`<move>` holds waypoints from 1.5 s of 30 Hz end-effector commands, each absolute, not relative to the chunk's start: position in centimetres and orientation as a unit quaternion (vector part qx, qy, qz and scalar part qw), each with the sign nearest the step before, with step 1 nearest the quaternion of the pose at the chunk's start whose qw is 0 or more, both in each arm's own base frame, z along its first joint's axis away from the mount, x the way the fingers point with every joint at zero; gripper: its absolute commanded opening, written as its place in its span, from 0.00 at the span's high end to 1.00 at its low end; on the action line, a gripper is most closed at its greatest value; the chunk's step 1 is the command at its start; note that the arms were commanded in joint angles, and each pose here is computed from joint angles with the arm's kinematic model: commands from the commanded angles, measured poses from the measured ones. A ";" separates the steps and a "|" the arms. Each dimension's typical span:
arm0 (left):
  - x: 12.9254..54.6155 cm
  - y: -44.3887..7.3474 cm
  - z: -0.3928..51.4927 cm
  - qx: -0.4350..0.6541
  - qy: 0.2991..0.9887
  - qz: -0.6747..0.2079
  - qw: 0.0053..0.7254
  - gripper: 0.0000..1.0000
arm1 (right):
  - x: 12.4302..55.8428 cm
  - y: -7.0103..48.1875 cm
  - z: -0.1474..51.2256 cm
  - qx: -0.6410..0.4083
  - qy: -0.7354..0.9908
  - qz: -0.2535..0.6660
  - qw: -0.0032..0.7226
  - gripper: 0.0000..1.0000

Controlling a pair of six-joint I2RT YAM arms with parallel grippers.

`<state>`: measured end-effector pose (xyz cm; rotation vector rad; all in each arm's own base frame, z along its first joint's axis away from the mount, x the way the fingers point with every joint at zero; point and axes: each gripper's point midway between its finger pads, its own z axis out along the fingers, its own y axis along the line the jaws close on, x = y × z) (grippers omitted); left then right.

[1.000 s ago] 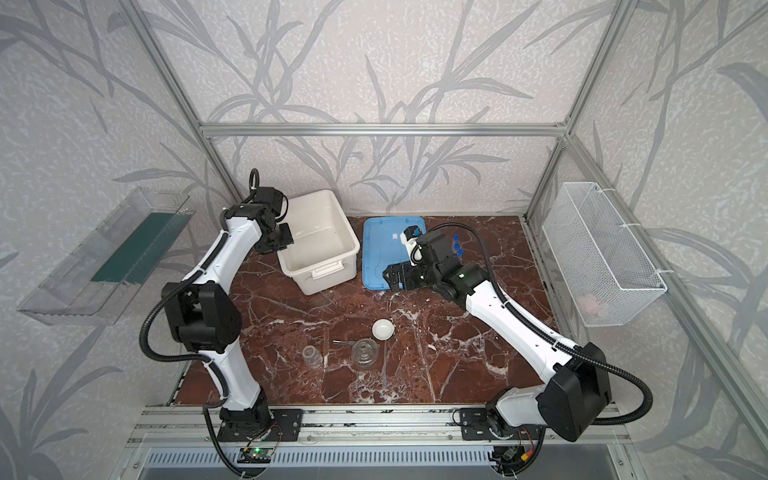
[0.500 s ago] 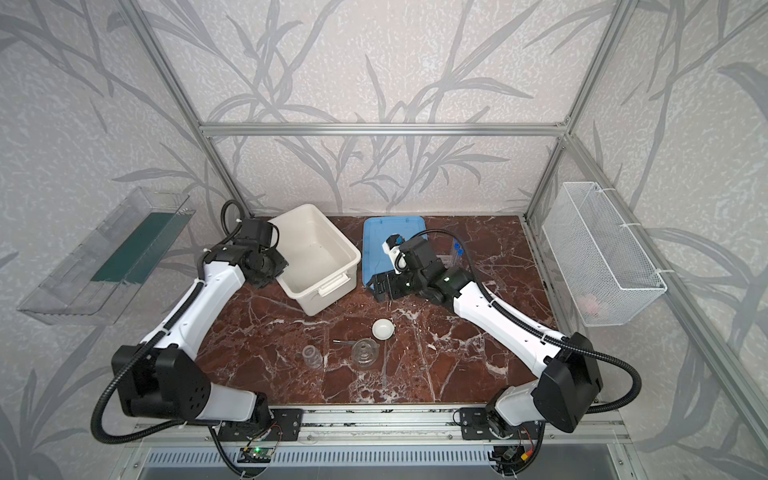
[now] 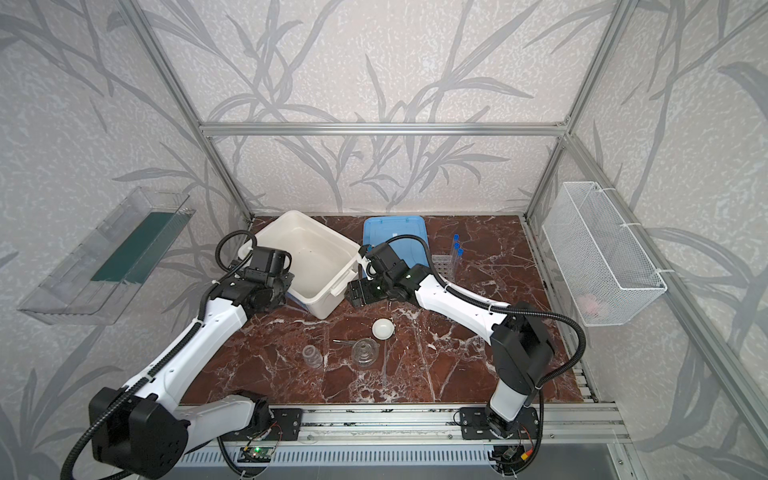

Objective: Organize the chemistry lab equipment
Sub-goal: 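Grasp the white bin's opposite rim with the right gripper, then lift and shift the white bin with both grippers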

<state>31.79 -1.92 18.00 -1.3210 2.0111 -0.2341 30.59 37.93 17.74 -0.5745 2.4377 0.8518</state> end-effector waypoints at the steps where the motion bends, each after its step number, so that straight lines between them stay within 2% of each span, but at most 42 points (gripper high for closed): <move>1: 31.4 -2.0 19.1 -0.555 0.726 -0.100 0.394 1.00 | 32.6 38.8 18.3 -0.200 0.898 0.295 0.257 0.15; 6: 30.5 -2.4 19.5 -0.561 0.703 -0.101 0.424 0.89 | 34.7 38.6 17.3 -0.174 0.915 0.264 0.252 0.20; 13: 30.5 -4.9 17.5 -0.552 0.717 -0.144 0.401 0.78 | 37.4 38.5 16.7 -0.163 0.915 0.263 0.257 0.24; 16: 30.4 -6.4 17.4 -0.537 0.725 -0.159 0.401 0.70 | 38.6 38.6 16.8 -0.163 0.915 0.259 0.261 0.26; 22: 30.5 -9.3 18.2 -0.512 0.733 -0.196 0.403 0.60 | 40.5 39.4 17.1 -0.171 0.913 0.256 0.268 0.28; 29: 31.3 -13.6 17.3 -0.484 0.756 -0.232 0.375 0.60 | 42.9 39.6 17.5 -0.178 0.912 0.248 0.275 0.30; 39: 32.0 -16.7 16.8 -0.465 0.768 -0.257 0.359 0.60 | 45.4 40.3 17.4 -0.187 0.917 0.224 0.273 0.30; 45: 32.7 -18.7 17.4 -0.446 0.775 -0.264 0.362 0.57 | 46.3 40.6 18.8 -0.194 0.913 0.221 0.283 0.26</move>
